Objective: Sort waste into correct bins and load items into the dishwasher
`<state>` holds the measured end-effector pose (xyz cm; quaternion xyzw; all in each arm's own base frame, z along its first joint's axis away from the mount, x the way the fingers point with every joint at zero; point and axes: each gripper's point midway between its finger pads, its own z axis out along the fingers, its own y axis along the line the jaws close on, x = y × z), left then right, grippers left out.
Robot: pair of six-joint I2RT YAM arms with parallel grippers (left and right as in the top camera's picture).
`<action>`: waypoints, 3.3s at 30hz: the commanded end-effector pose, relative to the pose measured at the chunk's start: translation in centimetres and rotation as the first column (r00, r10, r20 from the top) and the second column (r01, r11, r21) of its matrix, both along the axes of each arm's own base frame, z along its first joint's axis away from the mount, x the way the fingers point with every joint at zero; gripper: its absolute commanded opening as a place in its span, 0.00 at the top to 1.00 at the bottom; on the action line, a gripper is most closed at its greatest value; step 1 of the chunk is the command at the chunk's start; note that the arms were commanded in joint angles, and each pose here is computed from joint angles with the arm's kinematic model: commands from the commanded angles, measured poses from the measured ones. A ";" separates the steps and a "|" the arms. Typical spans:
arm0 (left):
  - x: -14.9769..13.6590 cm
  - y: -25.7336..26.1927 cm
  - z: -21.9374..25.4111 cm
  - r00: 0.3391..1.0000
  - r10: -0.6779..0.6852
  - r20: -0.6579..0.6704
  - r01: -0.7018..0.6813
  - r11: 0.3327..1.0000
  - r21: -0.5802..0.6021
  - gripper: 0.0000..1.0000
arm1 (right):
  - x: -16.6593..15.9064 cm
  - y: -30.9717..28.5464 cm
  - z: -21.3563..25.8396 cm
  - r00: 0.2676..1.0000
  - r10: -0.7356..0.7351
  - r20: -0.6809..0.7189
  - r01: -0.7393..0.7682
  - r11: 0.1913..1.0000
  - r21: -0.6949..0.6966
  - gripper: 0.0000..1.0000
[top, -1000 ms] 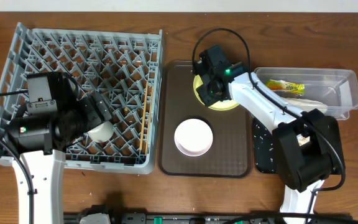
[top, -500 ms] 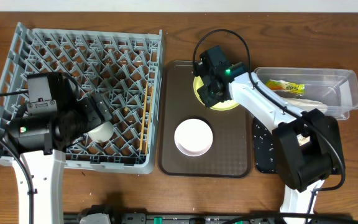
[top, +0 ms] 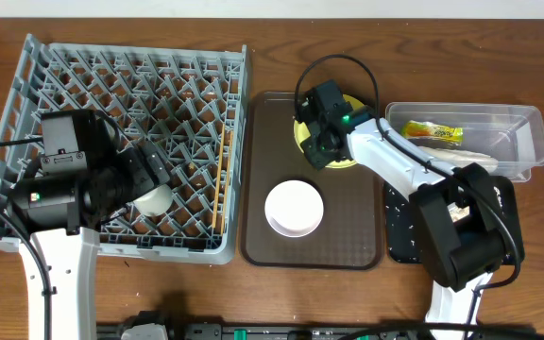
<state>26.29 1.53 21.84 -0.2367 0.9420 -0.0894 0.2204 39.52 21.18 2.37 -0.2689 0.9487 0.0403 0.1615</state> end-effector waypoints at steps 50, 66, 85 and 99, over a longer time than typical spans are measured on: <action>-6.4 -2.1 11.7 0.865 0.053 0.499 0.001 0.994 -0.107 0.02 | -5.9 32.7 14.9 0.880 0.475 0.009 -0.076 0.122 0.990 0.99; -6.4 -2.1 11.7 0.865 0.053 0.500 0.001 0.994 -0.107 0.02 | -6.6 34.0 17.0 0.898 0.439 -0.031 0.004 0.062 0.998 0.99; -6.4 -2.0 11.7 0.864 0.054 0.500 -0.002 0.995 -0.104 0.02 | 0.1 28.7 15.3 0.931 0.360 -0.064 0.025 0.114 0.993 0.71; -6.2 -2.0 11.9 0.856 0.025 0.516 0.015 0.997 -0.074 0.02 | 6.9 20.9 15.5 0.957 0.258 -0.133 0.095 0.154 0.983 0.43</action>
